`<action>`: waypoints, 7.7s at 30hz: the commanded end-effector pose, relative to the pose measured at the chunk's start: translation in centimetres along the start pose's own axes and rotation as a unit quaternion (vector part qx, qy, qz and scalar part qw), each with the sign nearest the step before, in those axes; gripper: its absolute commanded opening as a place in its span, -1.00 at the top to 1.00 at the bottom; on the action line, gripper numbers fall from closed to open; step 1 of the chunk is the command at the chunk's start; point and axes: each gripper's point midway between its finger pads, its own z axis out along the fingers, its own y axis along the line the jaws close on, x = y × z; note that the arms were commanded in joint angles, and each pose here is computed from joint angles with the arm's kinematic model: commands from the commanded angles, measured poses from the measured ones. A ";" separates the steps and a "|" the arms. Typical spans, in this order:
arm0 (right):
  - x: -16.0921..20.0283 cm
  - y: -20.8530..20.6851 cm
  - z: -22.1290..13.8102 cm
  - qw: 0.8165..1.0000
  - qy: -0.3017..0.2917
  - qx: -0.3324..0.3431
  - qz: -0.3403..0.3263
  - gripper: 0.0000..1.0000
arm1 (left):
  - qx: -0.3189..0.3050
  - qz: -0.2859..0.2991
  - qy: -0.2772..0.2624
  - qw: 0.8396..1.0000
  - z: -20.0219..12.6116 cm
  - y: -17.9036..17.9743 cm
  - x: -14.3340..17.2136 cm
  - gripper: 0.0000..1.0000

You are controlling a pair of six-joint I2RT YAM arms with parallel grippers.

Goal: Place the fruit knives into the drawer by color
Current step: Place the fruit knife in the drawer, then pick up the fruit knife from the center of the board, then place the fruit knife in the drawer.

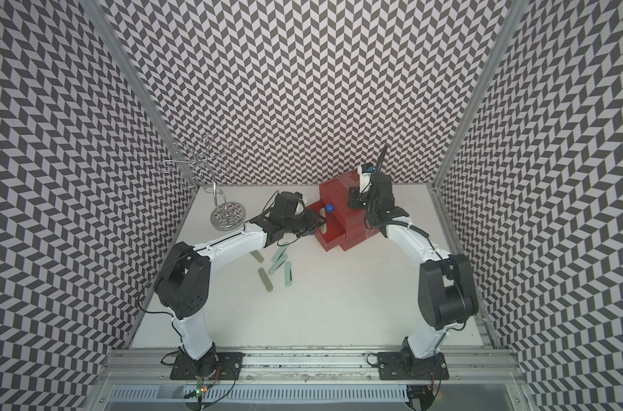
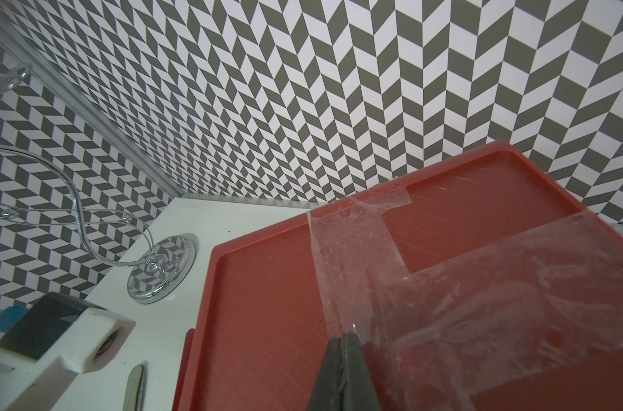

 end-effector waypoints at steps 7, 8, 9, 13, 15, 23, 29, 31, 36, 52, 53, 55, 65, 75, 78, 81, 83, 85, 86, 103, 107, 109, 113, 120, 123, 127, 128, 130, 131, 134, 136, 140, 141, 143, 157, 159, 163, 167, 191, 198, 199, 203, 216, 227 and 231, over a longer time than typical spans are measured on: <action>20.7 -3.1 0.4 0.948 0.304 0.043 0.084 1.00 | 0.007 0.014 -0.008 1.000 0.0 -1.2 -0.8 0.40; 20.6 -3.1 0.4 0.948 0.304 0.043 0.083 1.00 | 0.008 0.015 -0.008 1.000 0.0 -1.3 -0.9 0.40; 20.6 -3.1 0.5 0.948 0.304 0.042 0.083 1.00 | 0.009 0.015 -0.009 1.000 -0.1 -1.5 -0.9 0.39; 20.7 -3.1 0.5 0.948 0.305 0.041 0.084 1.00 | 0.011 0.024 -0.015 1.000 -1.0 -2.5 -1.4 0.39; 20.8 -3.1 0.5 0.947 0.306 0.041 0.084 1.00 | 0.009 0.031 -0.023 0.999 -1.9 -3.1 -1.7 0.39; 20.5 -3.4 0.3 0.949 0.301 0.050 0.083 1.00 | -0.055 0.064 -0.053 0.995 -7.4 -2.4 -1.8 0.39; 20.8 -3.4 0.5 0.948 0.305 0.049 0.082 1.00 | -0.129 0.054 -0.069 0.988 -12.5 1.8 -1.7 0.35; 20.9 -3.5 0.5 0.947 0.305 0.049 0.083 1.00 | -0.147 0.045 -0.071 0.986 -13.9 3.5 -1.5 0.34; 20.9 -3.4 0.5 0.948 0.304 0.048 0.084 1.00 | -0.202 0.019 -0.063 0.977 -16.4 8.8 -0.8 0.31; 20.7 -3.3 0.5 0.948 0.303 0.045 0.084 1.00 | -0.329 -0.063 -0.029 0.942 -18.8 21.3 0.9 0.31; 20.8 -3.3 0.5 0.948 0.304 0.045 0.084 1.00 | -0.333 -0.067 -0.027 0.940 -18.6 21.8 0.8 0.31; 20.7 -3.3 0.5 0.948 0.303 0.045 0.085 1.00 | -0.342 -0.074 -0.023 0.936 -18.2 22.7 0.6 0.31; 20.6 -3.2 0.4 0.949 0.302 0.043 0.084 1.00 | -0.381 -0.089 0.010 0.920 -15.1 26.4 -0.6 0.31; 20.7 -3.2 0.5 0.948 0.303 0.042 0.084 1.00 | -0.385 -0.096 0.005 0.918 -14.0 26.8 -1.6 0.31; 20.8 -3.2 0.5 0.948 0.303 0.042 0.083 1.00 | -0.393 -0.100 0.010 0.914 -13.8 27.4 -1.6 0.21; 20.8 -3.2 0.5 0.948 0.303 0.041 0.083 1.00 | -0.398 -0.101 0.011 0.912 -13.7 27.7 -1.6 0.08; 20.7 -3.2 0.5 0.949 0.302 0.041 0.083 1.00 | -0.401 -0.103 0.010 0.910 -13.7 27.8 -1.6 0.05; 20.8 -3.2 0.5 0.948 0.303 0.042 0.084 1.00 | -0.405 -0.106 0.010 0.908 -13.7 28.0 -1.6 0.04; 20.8 -3.2 0.6 0.948 0.303 0.042 0.084 1.00 | -0.406 -0.108 0.010 0.908 -13.6 28.1 -1.7 0.05; 20.9 -3.3 0.6 0.948 0.303 0.045 0.085 1.00 | -0.482 -0.116 0.063 0.866 -14.5 30.0 -0.8 0.07; 20.8 -3.3 0.5 0.949 0.301 0.045 0.084 1.00 | -0.499 -0.102 0.083 0.857 -14.7 30.3 0.0 0.08; 20.7 -3.3 0.5 0.949 0.300 0.044 0.084 1.00 | -0.503 -0.097 0.087 0.855 -14.9 30.3 0.3 0.08; 20.7 -3.2 0.6 0.950 0.298 0.041 0.084 1.00 | -0.502 -0.093 0.097 0.854 -14.7 30.5 1.3 0.09; 20.6 -3.1 0.4 0.950 0.298 0.041 0.084 1.00 | -0.500 -0.083 0.107 0.855 -13.9 30.3 2.2 0.10; 20.6 -3.1 0.4 0.950 0.297 0.041 0.084 1.00 | -0.499 -0.080 0.108 0.856 -13.7 30.2 2.1 0.13; 20.5 -3.1 0.5 0.950 0.297 0.040 0.084 1.00 | -0.497 -0.078 0.111 0.857 -13.6 30.2 2.1 0.18; 20.6 -3.1 0.5 0.950 0.297 0.040 0.083 1.00 | -0.497 -0.077 0.112 0.857 -13.5 30.2 2.1 0.18; 20.6 -3.1 0.4 0.950 0.297 0.041 0.084 1.00 | -0.495 -0.076 0.116 0.858 -13.4 30.2 2.2 0.20; 20.6 -3.1 0.5 0.950 0.297 0.040 0.084 1.00 | -0.495 -0.075 0.118 0.858 -13.4 30.2 2.2 0.22; 20.6 -3.1 0.5 0.950 0.297 0.040 0.085 1.00 | -0.496 -0.071 0.124 0.856 -13.4 30.2 2.2 0.28; 20.6 -3.1 0.5 0.950 0.297 0.041 0.085 1.00 | -0.496 -0.068 0.129 0.856 -13.4 30.3 2.3 0.29; 20.6 -3.2 0.5 0.950 0.297 0.042 0.085 1.00 | -0.495 -0.065 0.136 0.856 -13.4 30.3 2.6 0.41; 20.6 -3.2 0.5 0.950 0.296 0.042 0.085 1.00 | -0.494 -0.065 0.137 0.856 -13.5 30.3 2.7 0.45; 20.6 -3.2 0.5 0.951 0.296 0.041 0.086 1.00 | -0.492 -0.064 0.135 0.858 -13.5 30.1 2.6 0.50; 20.6 -3.3 0.5 0.950 0.296 0.044 0.086 1.00 | -0.457 -0.052 0.106 0.881 -13.7 27.2 2.3 0.56; 20.7 -3.3 0.5 0.950 0.298 0.046 0.086 1.00 | -0.448 -0.050 0.097 0.887 -13.8 26.4 2.0 0.56; 20.8 -3.4 0.5 0.949 0.299 0.046 0.085 1.00 | -0.430 -0.045 0.080 0.898 -14.0 24.6 1.4 0.56; 20.7 -3.4 0.5 0.950 0.298 0.046 0.085 1.00 | -0.417 -0.040 0.065 0.906 -14.2 23.2 0.6 0.55; 21.0 -3.4 0.6 0.948 0.302 0.047 0.086 1.00 | -0.383 -0.026 0.042 0.922 -13.0 20.6 -1.2 0.56; 21.1 -3.4 0.7 0.948 0.302 0.047 0.086 1.00 | -0.325 -0.014 0.029 0.945 -11.8 16.2 -2.0 0.56; 21.1 -3.5 0.7 0.948 0.303 0.048 0.086 1.00 | -0.313 -0.011 0.027 0.949 -11.6 15.2 -2.1 0.56; 21.1 -3.5 0.6 0.948 0.303 0.049 0.086 1.00 | -0.245 0.001 0.019 0.969 -10.3 10.3 -2.6 0.56; 21.1 -3.5 0.6 0.948 0.304 0.050 0.085 1.00 | -0.024 0.031 -0.008 0.999 -7.2 -2.5 -3.3 0.56; 21.1 -3.6 0.6 0.948 0.304 0.052 0.083 1.00 | 0.016 0.019 0.001 1.000 -4.0 -4.0 -3.4 0.56; 21.1 -3.6 0.6 0.948 0.304 0.052 0.083 1.00 | 0.015 0.014 0.004 1.000 -3.1 -3.7 -3.2 0.56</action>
